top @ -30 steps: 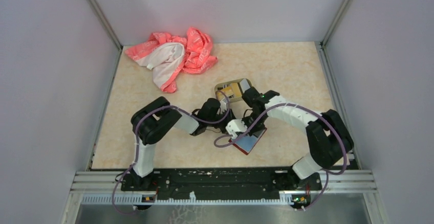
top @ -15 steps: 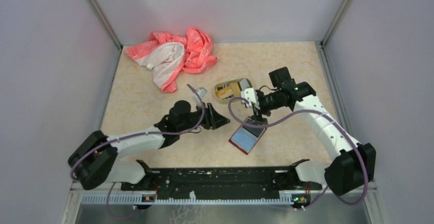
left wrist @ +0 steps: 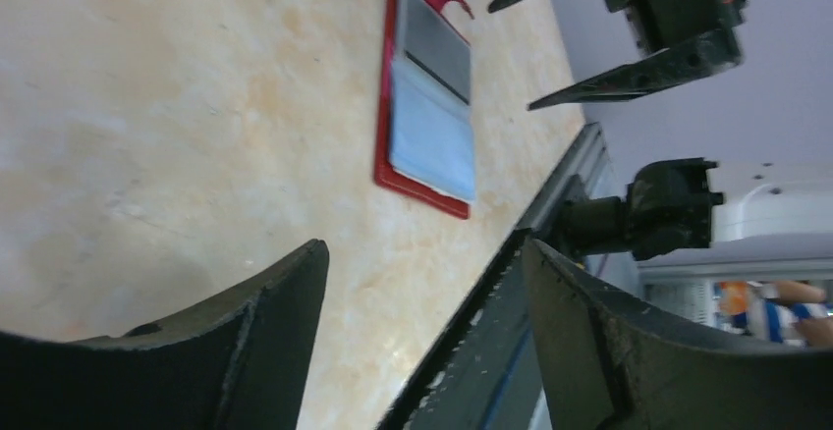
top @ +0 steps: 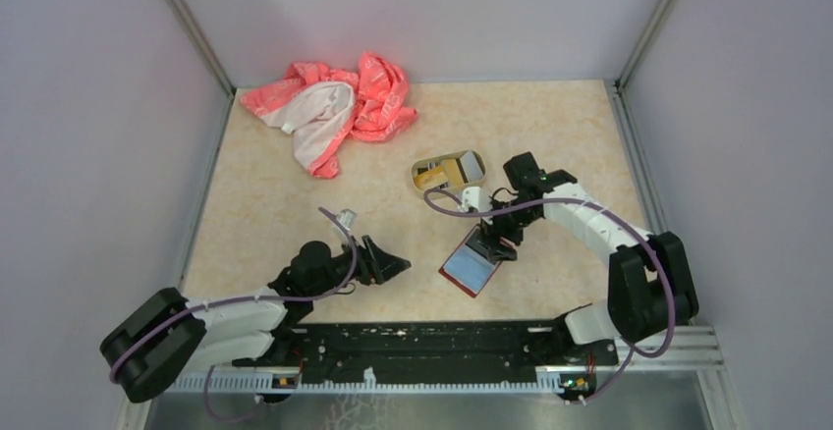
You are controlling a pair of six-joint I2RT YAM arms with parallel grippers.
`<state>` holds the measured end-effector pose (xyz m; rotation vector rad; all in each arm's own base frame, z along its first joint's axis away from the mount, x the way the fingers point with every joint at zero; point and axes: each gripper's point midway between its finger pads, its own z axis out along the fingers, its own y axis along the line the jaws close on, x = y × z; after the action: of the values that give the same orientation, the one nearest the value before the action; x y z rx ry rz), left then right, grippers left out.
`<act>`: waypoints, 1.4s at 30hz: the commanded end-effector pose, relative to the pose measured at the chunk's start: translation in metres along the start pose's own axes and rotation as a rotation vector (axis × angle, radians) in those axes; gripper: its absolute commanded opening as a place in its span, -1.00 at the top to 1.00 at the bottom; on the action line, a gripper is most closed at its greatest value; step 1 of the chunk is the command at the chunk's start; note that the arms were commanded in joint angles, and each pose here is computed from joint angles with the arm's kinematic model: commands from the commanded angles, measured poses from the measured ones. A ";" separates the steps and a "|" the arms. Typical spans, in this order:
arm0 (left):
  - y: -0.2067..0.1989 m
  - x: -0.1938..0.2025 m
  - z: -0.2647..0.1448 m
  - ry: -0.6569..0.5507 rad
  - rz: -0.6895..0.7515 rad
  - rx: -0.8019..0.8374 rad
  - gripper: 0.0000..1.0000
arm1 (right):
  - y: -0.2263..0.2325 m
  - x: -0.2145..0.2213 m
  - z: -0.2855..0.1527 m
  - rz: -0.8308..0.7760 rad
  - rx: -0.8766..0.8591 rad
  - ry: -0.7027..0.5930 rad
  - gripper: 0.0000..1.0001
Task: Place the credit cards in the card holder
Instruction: Close the card holder at the center of the board.
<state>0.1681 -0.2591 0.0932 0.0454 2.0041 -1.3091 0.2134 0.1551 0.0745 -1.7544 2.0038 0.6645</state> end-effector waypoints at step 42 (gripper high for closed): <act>-0.023 0.089 0.074 0.122 -0.460 -0.203 -0.26 | -0.029 0.037 0.039 0.498 -0.025 0.122 0.61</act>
<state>0.1242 -0.3567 0.0396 -0.4663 2.3917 -1.3818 0.2339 0.1390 0.0186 -1.3477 2.5646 0.7111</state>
